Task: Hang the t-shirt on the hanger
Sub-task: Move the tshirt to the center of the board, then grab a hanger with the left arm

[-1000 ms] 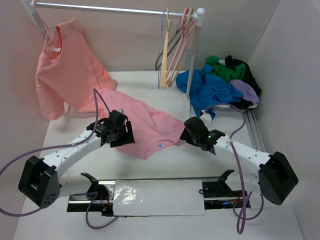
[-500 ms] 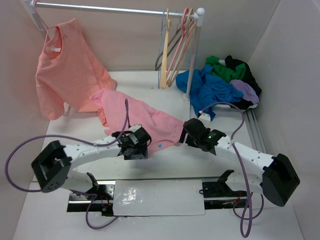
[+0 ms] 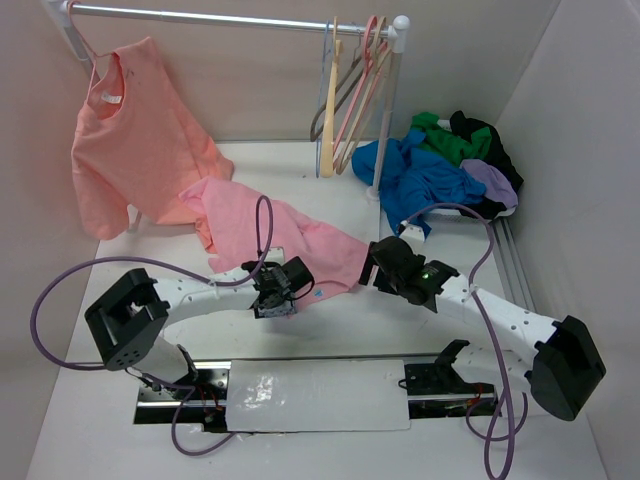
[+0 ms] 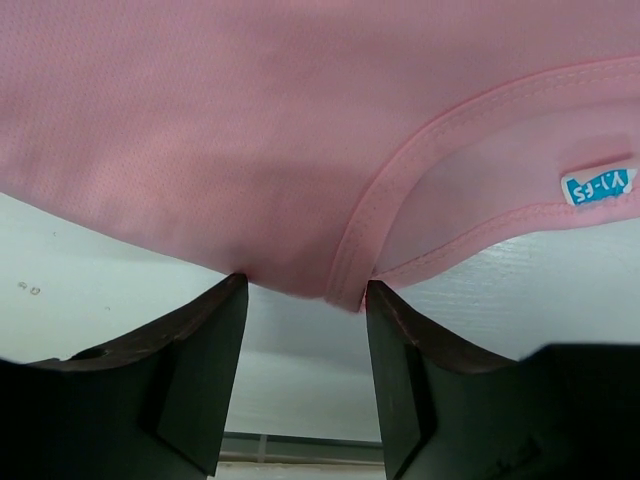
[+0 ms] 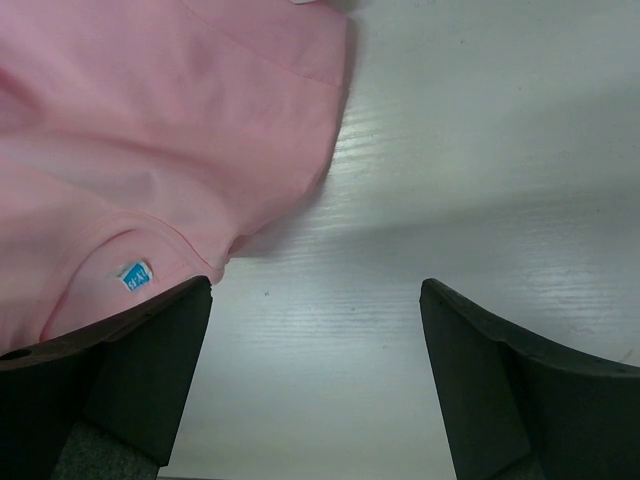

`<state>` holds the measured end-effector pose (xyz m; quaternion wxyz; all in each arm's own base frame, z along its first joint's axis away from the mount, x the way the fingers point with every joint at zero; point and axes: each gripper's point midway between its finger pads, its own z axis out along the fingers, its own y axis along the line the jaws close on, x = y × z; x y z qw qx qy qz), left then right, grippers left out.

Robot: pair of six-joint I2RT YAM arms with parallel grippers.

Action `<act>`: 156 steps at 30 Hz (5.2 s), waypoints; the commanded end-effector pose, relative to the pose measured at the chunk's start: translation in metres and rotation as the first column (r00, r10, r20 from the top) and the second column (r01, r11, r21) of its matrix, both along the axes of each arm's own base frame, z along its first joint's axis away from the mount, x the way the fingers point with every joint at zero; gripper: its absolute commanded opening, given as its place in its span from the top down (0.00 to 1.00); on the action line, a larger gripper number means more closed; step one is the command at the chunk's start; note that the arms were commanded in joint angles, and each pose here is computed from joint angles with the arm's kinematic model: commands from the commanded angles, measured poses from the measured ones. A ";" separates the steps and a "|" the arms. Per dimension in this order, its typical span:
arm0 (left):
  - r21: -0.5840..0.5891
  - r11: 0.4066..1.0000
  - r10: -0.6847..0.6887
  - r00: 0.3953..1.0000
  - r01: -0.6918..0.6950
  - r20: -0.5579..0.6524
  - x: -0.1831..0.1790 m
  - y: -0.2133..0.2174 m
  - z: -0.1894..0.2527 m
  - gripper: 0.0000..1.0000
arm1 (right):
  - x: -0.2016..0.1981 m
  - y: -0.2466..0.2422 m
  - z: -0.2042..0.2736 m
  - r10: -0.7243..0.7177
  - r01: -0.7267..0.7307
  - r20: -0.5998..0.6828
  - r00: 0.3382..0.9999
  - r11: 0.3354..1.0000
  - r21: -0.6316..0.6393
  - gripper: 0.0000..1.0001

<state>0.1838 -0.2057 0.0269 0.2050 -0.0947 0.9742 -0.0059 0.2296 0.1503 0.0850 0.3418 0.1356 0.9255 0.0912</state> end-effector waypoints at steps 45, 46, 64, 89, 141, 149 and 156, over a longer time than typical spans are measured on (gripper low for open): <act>-0.152 0.988 0.004 0.980 0.027 0.201 0.017 -0.005 0.114 1.00 | 0.020 0.083 -0.037 0.218 -0.179 0.094 0.971 0.933 -0.314 0.00; -0.147 0.989 -0.004 0.979 0.034 0.202 0.017 -0.005 0.114 1.00 | 0.020 0.079 -0.037 0.206 -0.166 0.091 0.974 0.930 -0.328 0.00; -0.166 0.984 -0.021 0.972 0.061 0.232 0.019 -0.006 0.128 1.00 | 0.030 0.040 -0.031 -0.037 0.090 0.182 0.983 0.951 -0.296 0.52; -0.222 0.902 -0.272 0.887 0.370 0.373 0.000 -0.006 0.270 1.00 | -0.030 -0.021 0.193 -0.014 -0.008 0.457 0.890 0.999 0.046 1.00; -0.252 0.716 -0.045 0.403 0.651 0.914 0.314 -0.038 0.464 0.23 | 0.016 0.026 0.075 0.135 -0.134 0.079 0.988 0.991 -0.022 1.00; -0.235 0.737 -0.041 0.390 0.633 0.920 0.337 -0.053 0.454 0.25 | 0.014 0.030 0.072 0.134 -0.133 0.045 0.990 0.991 -0.015 1.00; -0.173 0.806 -0.050 0.357 0.566 0.933 0.350 -0.064 0.446 0.31 | 0.015 0.033 0.069 0.158 -0.157 0.018 0.987 0.987 -0.037 1.00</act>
